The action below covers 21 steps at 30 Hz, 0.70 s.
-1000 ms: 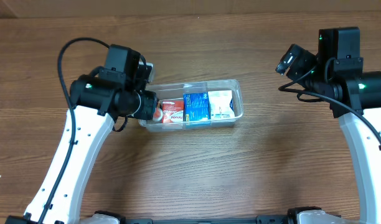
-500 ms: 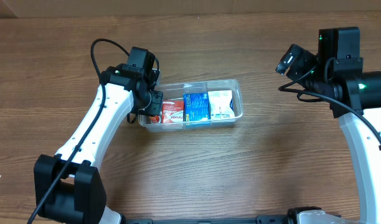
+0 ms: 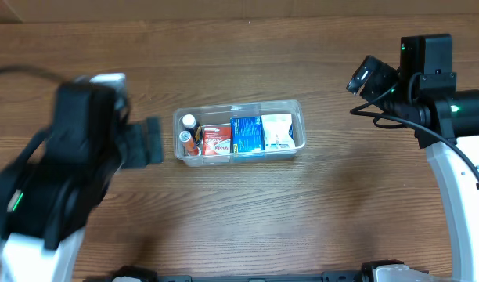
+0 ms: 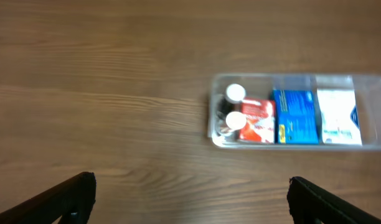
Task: Pack container
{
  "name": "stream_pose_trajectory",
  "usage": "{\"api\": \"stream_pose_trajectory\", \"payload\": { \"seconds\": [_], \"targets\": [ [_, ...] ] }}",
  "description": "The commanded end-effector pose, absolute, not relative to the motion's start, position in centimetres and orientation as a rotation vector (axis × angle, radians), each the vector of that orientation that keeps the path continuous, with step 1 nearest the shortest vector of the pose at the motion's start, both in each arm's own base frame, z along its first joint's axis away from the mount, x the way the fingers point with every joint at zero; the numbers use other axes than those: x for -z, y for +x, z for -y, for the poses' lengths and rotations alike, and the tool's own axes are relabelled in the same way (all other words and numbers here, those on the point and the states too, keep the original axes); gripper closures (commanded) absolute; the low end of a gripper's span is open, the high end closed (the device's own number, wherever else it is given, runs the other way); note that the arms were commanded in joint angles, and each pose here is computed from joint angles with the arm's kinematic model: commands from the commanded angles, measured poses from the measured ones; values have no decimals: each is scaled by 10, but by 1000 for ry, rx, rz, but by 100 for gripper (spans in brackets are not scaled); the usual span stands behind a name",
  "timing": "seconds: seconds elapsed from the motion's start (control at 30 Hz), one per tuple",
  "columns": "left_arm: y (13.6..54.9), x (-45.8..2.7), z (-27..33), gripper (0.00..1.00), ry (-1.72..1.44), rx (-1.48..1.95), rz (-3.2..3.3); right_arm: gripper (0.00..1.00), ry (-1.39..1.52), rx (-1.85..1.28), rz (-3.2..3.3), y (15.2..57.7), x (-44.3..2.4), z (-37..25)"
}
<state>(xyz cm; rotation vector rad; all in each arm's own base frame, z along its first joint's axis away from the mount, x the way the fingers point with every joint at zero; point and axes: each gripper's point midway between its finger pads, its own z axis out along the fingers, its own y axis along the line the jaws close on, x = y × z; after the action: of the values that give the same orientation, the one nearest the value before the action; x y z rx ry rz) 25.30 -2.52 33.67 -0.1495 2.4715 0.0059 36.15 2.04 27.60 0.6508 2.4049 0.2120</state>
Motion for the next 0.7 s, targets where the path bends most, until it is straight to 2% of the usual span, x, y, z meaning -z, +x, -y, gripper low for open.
{"api": "stream_pose_trajectory", "payload": {
  "seconds": [0.0,0.13,0.67],
  "targets": [
    [215,-366,-3,0,-302,-48,-2330,0,651,-213,-2386,362,-281,-19],
    [193,-377,-7,0,-305,-24,-2274,0,651,-213,-2386,362,-281,-19],
    [194,-376,-7,0,-305,-25,-2278,0,651,-213,-2386,362,-281,-19]
  ]
}}
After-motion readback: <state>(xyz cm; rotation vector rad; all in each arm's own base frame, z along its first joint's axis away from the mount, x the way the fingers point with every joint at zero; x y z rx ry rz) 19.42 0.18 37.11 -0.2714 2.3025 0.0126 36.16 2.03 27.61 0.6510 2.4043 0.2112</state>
